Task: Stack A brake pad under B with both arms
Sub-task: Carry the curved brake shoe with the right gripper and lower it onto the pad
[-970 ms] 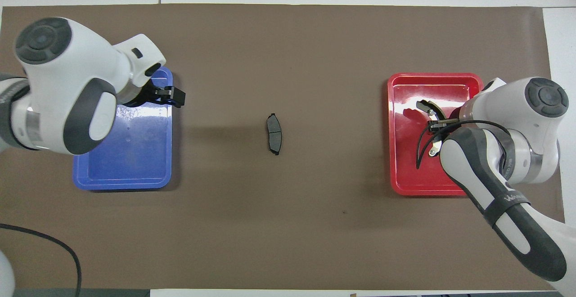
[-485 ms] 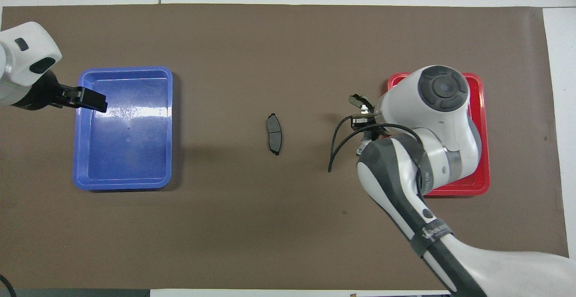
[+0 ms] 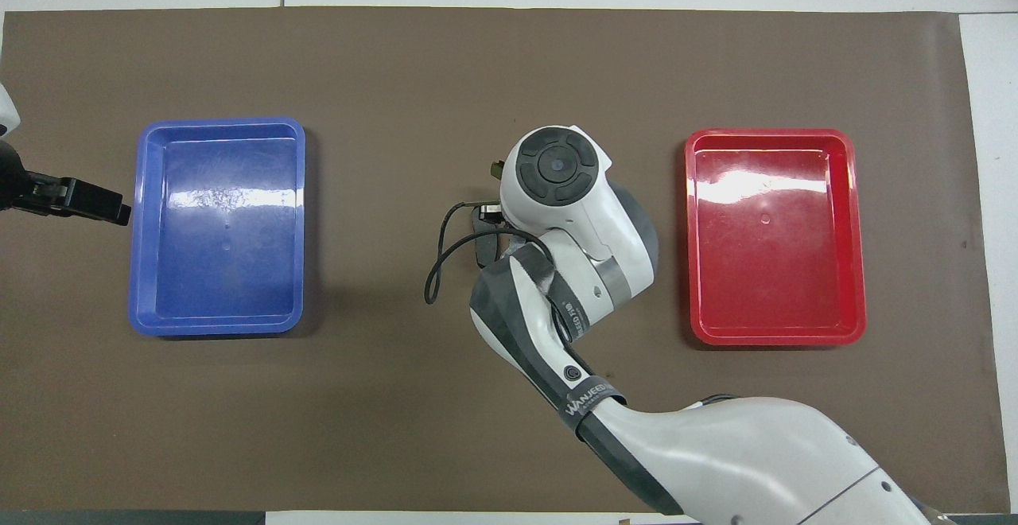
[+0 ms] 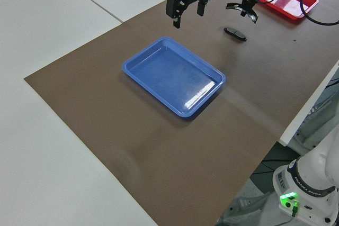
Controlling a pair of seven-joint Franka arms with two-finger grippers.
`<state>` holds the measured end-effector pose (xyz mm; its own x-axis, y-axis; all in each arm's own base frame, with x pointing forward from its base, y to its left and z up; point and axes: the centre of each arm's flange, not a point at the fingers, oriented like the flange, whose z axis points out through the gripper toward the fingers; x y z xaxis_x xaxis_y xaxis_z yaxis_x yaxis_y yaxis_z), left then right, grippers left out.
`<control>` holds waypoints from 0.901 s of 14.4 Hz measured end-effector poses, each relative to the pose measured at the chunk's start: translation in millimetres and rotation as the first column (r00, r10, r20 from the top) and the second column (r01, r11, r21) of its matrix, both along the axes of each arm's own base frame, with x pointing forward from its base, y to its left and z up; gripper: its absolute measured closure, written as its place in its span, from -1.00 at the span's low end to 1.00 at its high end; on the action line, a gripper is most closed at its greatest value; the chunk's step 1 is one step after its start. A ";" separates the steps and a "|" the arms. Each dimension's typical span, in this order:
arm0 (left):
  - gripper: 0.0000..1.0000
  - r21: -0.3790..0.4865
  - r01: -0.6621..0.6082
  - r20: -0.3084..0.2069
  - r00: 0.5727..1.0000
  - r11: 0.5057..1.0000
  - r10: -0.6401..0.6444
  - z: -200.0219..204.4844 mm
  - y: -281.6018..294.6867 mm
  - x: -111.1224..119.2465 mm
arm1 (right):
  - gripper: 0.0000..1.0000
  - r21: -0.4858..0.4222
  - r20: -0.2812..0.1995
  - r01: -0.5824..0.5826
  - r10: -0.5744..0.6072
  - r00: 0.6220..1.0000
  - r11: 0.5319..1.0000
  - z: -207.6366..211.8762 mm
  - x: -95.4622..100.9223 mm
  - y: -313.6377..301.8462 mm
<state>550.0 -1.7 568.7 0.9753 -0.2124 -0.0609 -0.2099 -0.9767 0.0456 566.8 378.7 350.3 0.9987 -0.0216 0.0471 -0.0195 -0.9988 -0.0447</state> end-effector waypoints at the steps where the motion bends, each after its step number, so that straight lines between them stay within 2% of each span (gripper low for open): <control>1: -0.98 0.000 -0.002 -0.002 1.000 1.000 0.002 1.5 1.8 -1.5 | 0.14 0.003 0.006 -0.008 0.008 1.000 1.000 -6.8 -1.3 10.5; 7: -0.98 0.000 0.008 -0.004 1.000 1.000 -0.008 3.6 -3.1 -2.9 | 0.14 -0.004 0.003 -0.044 0.044 0.999 0.999 -36.3 -9.2 30.7; 13: -0.98 0.000 0.011 0.003 1.000 1.000 -0.011 7.1 -4.6 -3.8 | 0.14 0.002 0.016 -0.050 0.050 0.999 0.999 -41.0 -7.8 31.8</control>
